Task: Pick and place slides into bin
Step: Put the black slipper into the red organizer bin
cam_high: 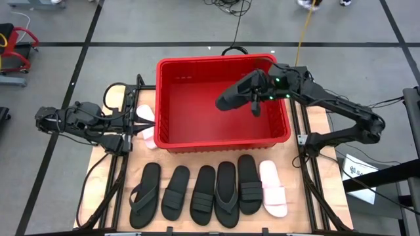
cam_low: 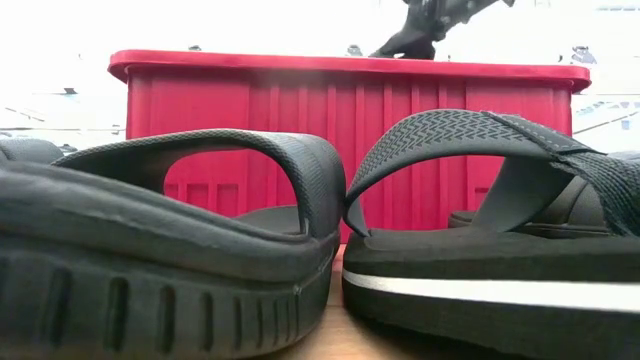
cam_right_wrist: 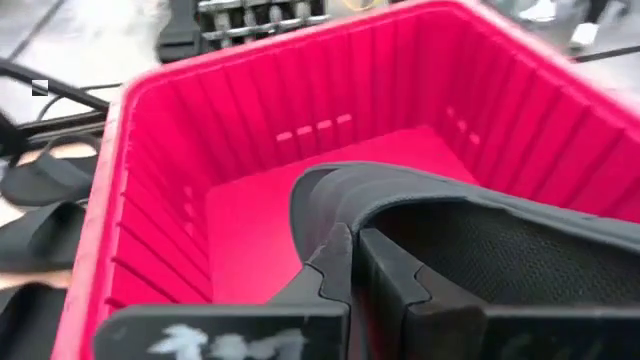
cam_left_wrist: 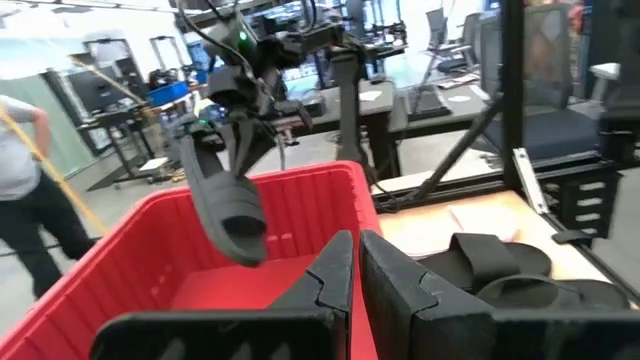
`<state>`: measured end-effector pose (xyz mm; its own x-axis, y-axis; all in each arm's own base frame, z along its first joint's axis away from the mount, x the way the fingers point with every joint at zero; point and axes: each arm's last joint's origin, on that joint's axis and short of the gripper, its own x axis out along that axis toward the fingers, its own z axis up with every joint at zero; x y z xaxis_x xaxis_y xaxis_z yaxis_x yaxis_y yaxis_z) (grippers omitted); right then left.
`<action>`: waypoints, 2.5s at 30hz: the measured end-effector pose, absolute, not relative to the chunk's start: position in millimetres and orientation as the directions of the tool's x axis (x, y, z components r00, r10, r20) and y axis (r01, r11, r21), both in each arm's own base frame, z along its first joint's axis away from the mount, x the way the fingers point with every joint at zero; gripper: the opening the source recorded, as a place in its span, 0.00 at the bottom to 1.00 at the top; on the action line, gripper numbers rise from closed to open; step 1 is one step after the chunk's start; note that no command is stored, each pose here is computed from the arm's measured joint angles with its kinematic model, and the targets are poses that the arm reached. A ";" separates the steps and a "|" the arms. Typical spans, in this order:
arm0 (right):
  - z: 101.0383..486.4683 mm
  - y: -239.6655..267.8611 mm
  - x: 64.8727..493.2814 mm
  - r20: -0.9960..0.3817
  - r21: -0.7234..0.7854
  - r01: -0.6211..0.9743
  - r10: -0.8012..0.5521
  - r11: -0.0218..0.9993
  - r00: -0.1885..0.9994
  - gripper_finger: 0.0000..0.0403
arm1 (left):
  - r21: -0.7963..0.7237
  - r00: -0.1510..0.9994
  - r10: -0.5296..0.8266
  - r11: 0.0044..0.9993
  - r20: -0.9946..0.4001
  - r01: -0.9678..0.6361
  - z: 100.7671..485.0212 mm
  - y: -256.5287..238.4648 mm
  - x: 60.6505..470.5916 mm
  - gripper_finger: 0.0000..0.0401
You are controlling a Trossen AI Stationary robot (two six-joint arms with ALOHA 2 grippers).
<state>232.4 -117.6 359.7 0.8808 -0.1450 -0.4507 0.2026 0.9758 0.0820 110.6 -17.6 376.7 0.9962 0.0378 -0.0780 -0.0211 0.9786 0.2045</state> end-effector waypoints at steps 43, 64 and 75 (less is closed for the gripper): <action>303.8 -163.9 291.4 -0.955 -0.163 -0.149 -0.118 0.975 0.273 0.00 | 0.209 0.958 0.214 0.962 -0.189 -0.173 364.0 -5.9 144.1 0.06; 253.7 -181.5 283.9 -0.998 -0.007 0.009 -0.007 1.000 0.058 0.00 | 0.211 0.959 0.212 0.962 -0.189 -0.171 364.0 -6.0 144.2 0.06; 244.5 -191.2 280.6 -0.996 -0.068 0.044 -0.070 0.997 0.057 0.00 | 0.244 0.959 0.212 0.956 -0.189 -0.163 364.0 -6.0 144.2 0.06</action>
<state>280.6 -191.2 244.5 0.0570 -0.0703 -0.9959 0.0439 0.9967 -0.0678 144.2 -6.0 364.0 0.9588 0.2120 -0.1893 -0.1632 0.9560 0.2438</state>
